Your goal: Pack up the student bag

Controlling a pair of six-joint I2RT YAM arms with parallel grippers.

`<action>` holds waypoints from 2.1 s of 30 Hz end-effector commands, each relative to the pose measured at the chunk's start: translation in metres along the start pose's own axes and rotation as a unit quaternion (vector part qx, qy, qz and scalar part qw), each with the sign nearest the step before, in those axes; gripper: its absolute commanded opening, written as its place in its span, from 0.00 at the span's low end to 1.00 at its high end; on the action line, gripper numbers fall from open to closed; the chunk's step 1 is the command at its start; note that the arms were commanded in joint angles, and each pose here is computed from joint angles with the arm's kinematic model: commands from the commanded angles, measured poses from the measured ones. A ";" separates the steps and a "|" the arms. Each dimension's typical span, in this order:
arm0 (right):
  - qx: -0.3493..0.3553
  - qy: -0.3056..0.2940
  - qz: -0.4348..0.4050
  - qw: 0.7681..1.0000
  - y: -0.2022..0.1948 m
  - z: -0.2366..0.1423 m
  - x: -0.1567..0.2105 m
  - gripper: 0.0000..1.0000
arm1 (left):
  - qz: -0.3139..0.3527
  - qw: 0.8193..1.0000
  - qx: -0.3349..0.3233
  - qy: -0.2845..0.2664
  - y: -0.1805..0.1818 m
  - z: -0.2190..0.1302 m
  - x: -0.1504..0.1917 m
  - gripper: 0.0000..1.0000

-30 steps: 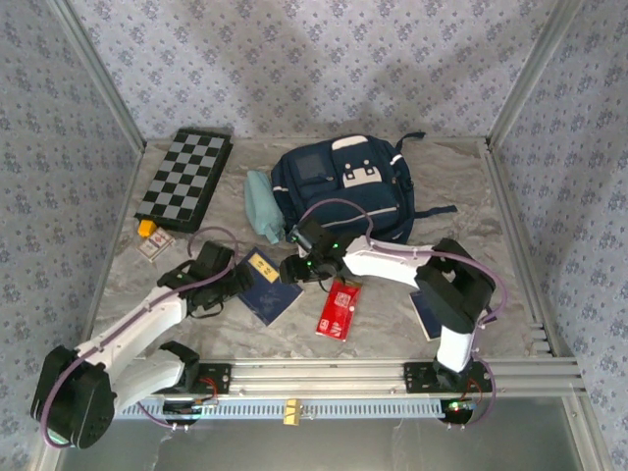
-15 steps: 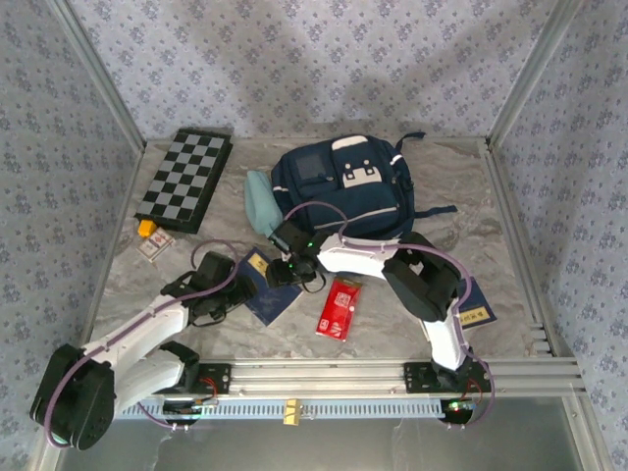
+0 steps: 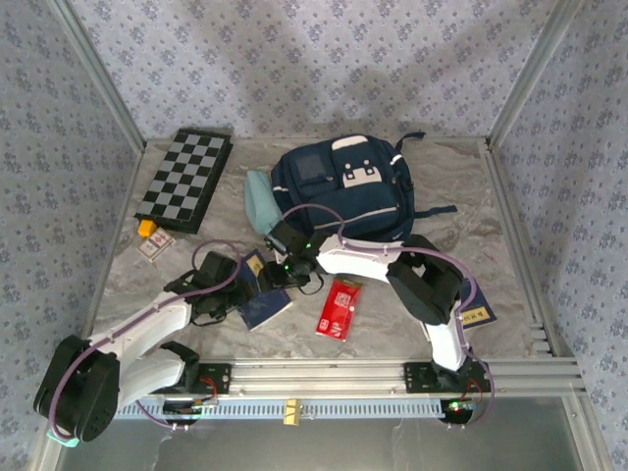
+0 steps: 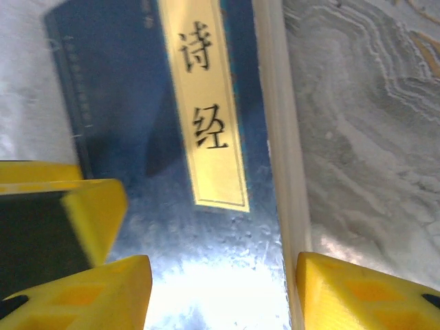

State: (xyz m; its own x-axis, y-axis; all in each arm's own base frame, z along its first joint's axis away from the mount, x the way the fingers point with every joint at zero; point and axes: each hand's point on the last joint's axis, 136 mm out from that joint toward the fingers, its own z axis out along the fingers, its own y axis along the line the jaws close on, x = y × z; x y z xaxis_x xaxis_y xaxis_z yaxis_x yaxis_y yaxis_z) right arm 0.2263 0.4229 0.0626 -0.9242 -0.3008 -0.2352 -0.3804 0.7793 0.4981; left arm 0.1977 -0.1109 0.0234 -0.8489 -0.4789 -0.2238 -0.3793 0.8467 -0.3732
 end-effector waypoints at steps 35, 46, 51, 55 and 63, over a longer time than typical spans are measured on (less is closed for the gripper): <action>-0.089 0.009 0.024 0.996 0.030 -0.006 0.003 0.05 | 0.006 1.000 0.026 -0.003 -0.011 -0.001 0.000 0.49; -0.147 -0.076 -0.011 0.986 0.074 -0.084 -0.015 0.00 | -0.001 0.995 0.085 -0.061 -0.030 -0.065 -0.026 0.61; -0.159 -0.123 -0.012 0.980 0.076 -0.132 -0.023 0.00 | -0.011 0.984 0.158 -0.077 -0.055 -0.096 -0.032 0.71; -0.178 -0.155 -0.006 0.972 0.071 -0.171 -0.033 0.00 | -0.005 0.972 0.218 -0.082 -0.082 -0.120 -0.038 0.83; -0.239 -0.208 0.000 0.948 0.057 -0.241 -0.057 0.00 | -0.003 0.934 0.348 -0.083 -0.145 -0.151 -0.052 0.95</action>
State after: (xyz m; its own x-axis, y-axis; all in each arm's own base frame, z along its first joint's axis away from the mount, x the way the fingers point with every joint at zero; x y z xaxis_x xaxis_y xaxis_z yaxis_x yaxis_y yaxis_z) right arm 0.2530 0.3584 0.2749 -0.8815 0.0064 -0.4721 -0.4059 0.5002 0.7649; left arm 0.2310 -0.1536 0.1821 -0.7678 -0.5531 -0.3235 -0.1186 0.6189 -0.7765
